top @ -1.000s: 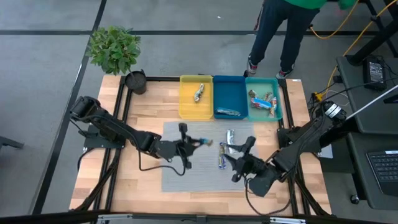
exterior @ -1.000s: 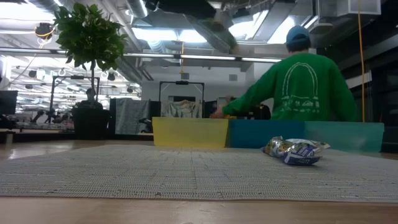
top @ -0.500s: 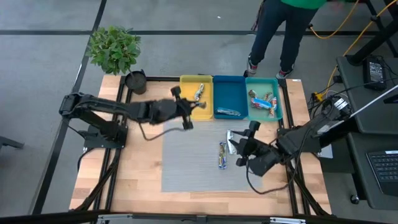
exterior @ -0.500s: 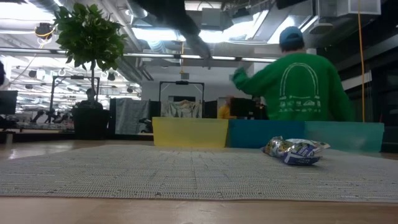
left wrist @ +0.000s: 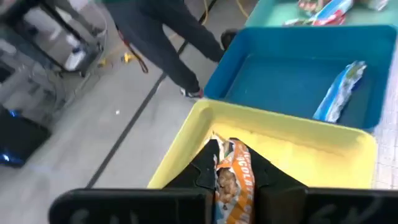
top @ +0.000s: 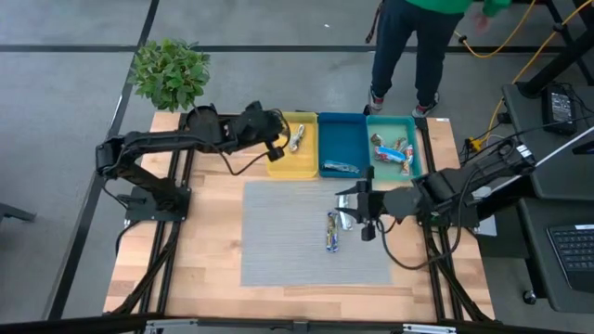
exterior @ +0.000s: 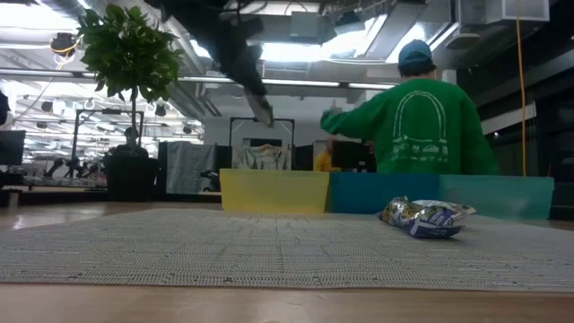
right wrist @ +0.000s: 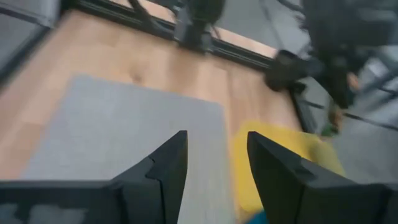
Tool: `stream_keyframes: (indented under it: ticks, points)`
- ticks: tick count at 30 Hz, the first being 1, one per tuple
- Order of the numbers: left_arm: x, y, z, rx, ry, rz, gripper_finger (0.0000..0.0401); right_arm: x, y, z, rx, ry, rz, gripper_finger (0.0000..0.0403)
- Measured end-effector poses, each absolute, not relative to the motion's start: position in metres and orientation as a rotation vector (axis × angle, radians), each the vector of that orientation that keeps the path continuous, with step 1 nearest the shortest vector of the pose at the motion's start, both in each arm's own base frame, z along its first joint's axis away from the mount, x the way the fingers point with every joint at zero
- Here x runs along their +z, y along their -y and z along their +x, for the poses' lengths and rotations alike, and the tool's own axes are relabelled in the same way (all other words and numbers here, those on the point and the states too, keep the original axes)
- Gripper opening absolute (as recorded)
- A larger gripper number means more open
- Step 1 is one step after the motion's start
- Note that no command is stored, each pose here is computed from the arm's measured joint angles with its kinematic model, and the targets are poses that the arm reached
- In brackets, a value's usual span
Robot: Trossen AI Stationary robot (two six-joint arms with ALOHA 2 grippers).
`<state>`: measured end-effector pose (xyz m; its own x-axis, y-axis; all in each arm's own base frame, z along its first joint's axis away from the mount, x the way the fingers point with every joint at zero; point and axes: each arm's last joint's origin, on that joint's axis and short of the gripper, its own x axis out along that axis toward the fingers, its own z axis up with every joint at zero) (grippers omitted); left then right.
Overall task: Pick and place Granola Bars by type
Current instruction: Put the right yellow granola bar into the yellow bin
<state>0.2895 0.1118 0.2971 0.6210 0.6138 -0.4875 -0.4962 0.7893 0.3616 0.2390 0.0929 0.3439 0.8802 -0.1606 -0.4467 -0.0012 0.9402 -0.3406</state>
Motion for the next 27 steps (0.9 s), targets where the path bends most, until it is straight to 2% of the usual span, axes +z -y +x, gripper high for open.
stream_keyframes:
  ticks: [9,16,27]
  points:
    - [0.239,-0.126,0.317,0.589,-0.826,0.181,0.0013,0.343,-0.082,0.248,0.008,-0.495,-0.305,0.0169]
    - [0.211,-0.148,0.323,0.619,-0.877,0.146,0.0013,0.343,-0.082,0.247,0.017,-0.498,-0.328,0.0169]
    - [0.203,-0.168,0.318,0.662,-0.871,0.066,0.0052,0.340,-0.081,0.246,0.021,-0.532,-0.346,0.0169]
